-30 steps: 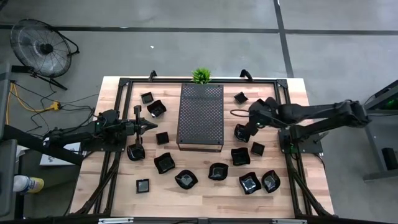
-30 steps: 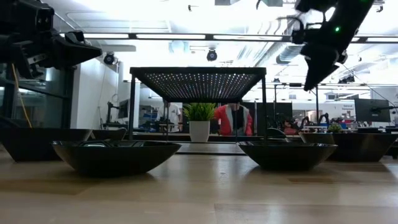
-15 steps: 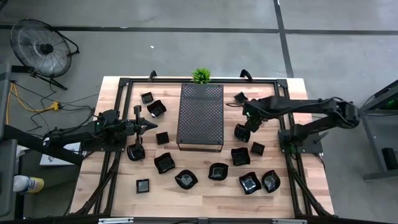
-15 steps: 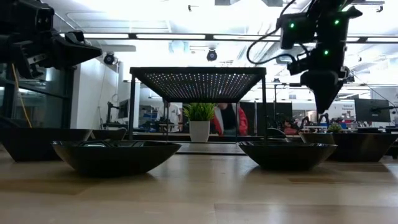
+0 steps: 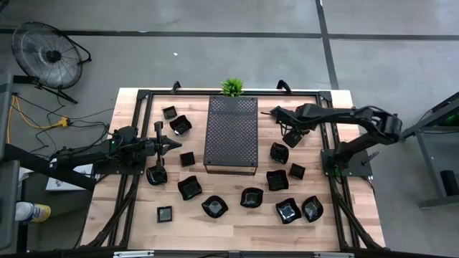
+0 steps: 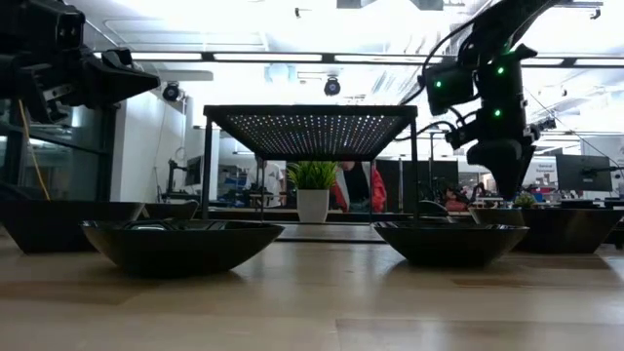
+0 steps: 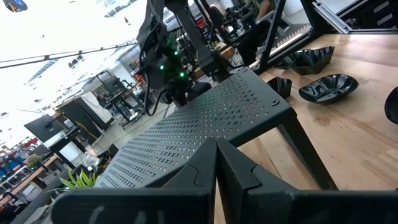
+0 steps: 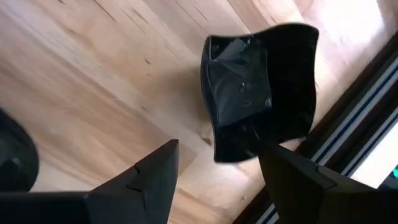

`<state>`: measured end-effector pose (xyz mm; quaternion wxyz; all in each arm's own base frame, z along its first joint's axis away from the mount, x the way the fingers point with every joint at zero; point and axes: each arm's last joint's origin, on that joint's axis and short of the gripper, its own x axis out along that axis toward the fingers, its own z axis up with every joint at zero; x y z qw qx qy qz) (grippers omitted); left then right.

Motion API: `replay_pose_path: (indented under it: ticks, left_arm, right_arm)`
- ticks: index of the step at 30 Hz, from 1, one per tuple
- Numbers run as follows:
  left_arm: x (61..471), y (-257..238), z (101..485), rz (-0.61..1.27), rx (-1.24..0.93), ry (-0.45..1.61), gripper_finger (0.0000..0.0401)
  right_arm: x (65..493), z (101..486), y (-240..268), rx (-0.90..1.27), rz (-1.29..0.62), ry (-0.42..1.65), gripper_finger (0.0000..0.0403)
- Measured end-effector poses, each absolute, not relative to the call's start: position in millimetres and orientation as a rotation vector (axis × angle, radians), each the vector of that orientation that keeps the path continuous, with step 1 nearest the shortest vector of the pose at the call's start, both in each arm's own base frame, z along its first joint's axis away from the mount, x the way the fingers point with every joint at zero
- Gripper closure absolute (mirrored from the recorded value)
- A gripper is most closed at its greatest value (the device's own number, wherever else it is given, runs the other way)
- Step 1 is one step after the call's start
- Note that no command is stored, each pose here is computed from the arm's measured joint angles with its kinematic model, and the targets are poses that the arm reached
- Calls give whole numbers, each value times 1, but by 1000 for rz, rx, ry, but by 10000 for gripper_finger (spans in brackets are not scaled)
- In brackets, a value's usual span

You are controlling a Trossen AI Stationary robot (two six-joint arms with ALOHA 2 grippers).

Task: Pick & Place Mini shaped plates
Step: Put the distorted square plate on the shelf

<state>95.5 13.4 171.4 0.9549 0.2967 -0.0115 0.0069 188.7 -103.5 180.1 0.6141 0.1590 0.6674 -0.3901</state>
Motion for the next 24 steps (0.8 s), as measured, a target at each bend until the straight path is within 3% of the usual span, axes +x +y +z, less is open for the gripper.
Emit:
replay_pose_path:
  ticks: [24]
  left_arm:
    - [95, 13, 171, 15, 602, -24, 400]
  right_arm:
    - [190, 158, -139, 380, -753, 1566, 187]
